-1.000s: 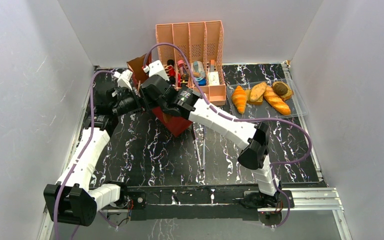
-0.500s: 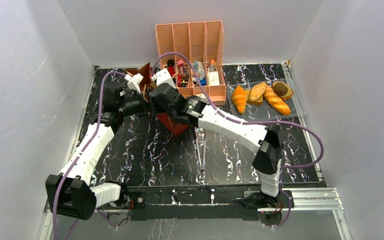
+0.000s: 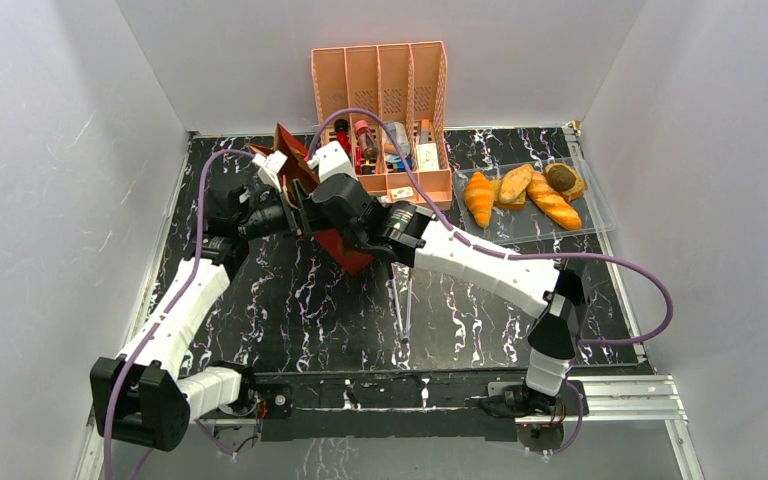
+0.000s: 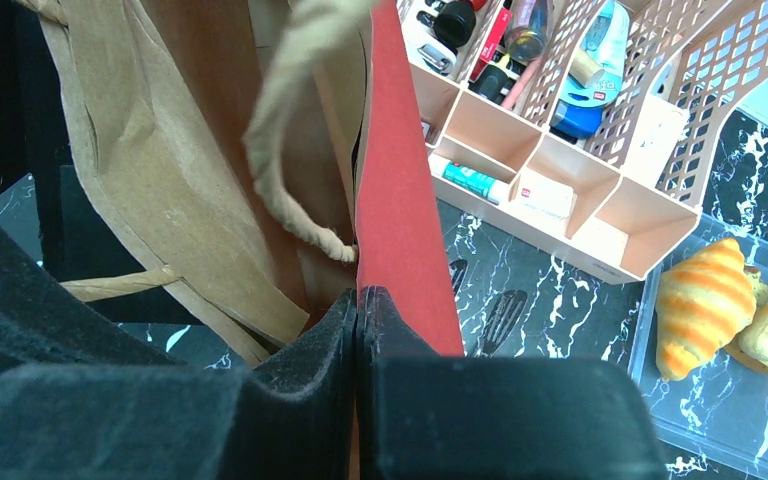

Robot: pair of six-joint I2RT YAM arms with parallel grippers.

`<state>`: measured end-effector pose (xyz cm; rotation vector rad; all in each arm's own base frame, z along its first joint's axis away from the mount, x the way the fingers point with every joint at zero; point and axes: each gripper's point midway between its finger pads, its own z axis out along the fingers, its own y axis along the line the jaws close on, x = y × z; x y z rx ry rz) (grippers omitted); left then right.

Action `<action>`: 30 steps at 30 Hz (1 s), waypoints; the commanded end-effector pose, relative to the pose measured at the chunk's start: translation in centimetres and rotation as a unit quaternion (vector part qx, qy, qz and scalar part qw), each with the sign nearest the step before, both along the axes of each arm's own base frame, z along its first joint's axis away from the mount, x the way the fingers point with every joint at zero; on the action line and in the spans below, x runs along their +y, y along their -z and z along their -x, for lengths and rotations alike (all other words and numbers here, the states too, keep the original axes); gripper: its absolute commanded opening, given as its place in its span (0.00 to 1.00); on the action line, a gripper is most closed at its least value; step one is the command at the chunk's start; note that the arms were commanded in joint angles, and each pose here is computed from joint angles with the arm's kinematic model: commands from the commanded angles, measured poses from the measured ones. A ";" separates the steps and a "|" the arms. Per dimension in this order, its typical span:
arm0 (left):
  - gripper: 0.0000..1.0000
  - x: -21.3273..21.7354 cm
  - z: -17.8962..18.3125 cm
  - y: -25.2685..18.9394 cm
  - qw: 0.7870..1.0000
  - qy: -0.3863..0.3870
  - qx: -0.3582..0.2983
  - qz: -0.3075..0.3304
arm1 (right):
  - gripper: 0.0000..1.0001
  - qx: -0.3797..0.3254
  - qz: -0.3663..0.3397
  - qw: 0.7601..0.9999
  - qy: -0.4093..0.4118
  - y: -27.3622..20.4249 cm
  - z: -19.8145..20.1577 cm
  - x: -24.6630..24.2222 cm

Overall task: Take the fake bread out of the paper bag
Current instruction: Place the clamp at the center of the board.

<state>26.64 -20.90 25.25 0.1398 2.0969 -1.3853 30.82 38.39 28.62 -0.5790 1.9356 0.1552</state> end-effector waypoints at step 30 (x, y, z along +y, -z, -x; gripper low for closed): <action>0.74 -1.1 8.7 -9.1 0.984 0.115 -0.128 0.049 | 0.00 -0.102 -0.306 0.942 0.088 -16.1 -5.0 2.4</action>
